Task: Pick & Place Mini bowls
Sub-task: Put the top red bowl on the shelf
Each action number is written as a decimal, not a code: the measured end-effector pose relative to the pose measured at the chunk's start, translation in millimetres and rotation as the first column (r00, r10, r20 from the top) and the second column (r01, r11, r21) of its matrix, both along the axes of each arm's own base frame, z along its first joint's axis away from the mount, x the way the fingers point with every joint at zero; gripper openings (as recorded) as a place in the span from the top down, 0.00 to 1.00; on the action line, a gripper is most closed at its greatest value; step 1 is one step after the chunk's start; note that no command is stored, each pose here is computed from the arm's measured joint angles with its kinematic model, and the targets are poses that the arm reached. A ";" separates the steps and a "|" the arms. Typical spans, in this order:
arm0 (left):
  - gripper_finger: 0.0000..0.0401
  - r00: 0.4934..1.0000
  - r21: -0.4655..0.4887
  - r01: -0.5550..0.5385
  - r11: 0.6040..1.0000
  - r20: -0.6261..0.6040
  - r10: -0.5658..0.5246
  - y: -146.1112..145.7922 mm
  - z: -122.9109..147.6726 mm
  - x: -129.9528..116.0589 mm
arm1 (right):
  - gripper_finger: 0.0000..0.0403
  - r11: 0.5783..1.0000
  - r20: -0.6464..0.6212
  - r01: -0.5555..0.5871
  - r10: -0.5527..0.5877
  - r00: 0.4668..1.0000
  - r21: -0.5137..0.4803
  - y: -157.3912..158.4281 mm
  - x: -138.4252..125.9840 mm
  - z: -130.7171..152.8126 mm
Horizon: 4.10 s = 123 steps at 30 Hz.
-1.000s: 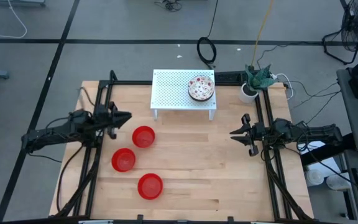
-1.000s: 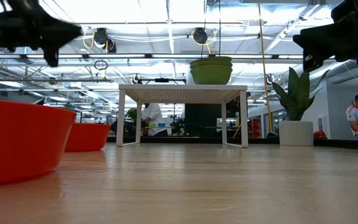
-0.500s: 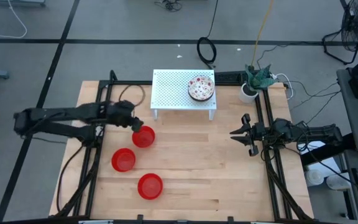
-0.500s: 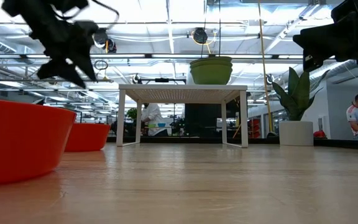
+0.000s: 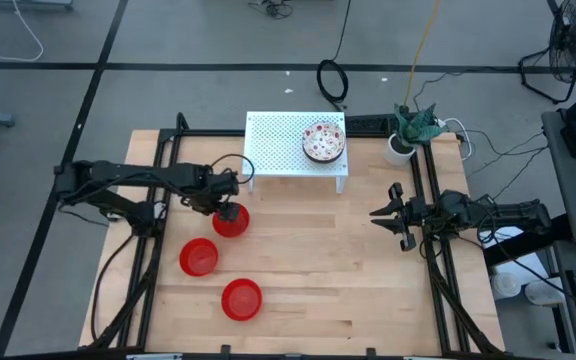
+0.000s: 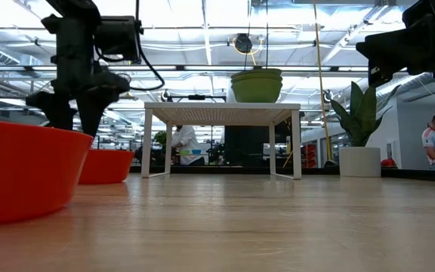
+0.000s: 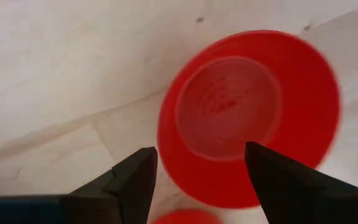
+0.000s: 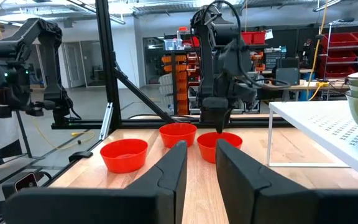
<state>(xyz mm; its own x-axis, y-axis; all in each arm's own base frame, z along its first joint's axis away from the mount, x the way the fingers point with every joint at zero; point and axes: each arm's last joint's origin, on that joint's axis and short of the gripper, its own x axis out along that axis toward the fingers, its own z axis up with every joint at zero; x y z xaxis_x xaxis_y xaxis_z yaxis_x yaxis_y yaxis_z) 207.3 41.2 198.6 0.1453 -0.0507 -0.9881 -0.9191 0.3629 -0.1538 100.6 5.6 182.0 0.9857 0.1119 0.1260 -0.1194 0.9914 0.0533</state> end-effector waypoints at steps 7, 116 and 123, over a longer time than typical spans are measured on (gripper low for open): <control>0.38 0.995 0.003 -0.036 0.999 -0.089 0.036 1.0 -10.7 1.6 | 0.82 1.000 0.000 0.000 0.000 1.000 0.000 0.0 0.0 0.0; 0.88 0.983 0.160 0.133 0.978 -0.147 -0.109 4.6 -27.8 -4.0 | 0.82 1.000 0.000 0.000 0.000 1.000 0.000 0.0 0.0 0.0; 0.88 0.967 0.159 0.225 0.961 -0.157 -0.200 4.6 -27.8 -4.0 | 0.82 1.000 0.000 0.000 0.000 1.000 0.000 0.0 0.0 0.0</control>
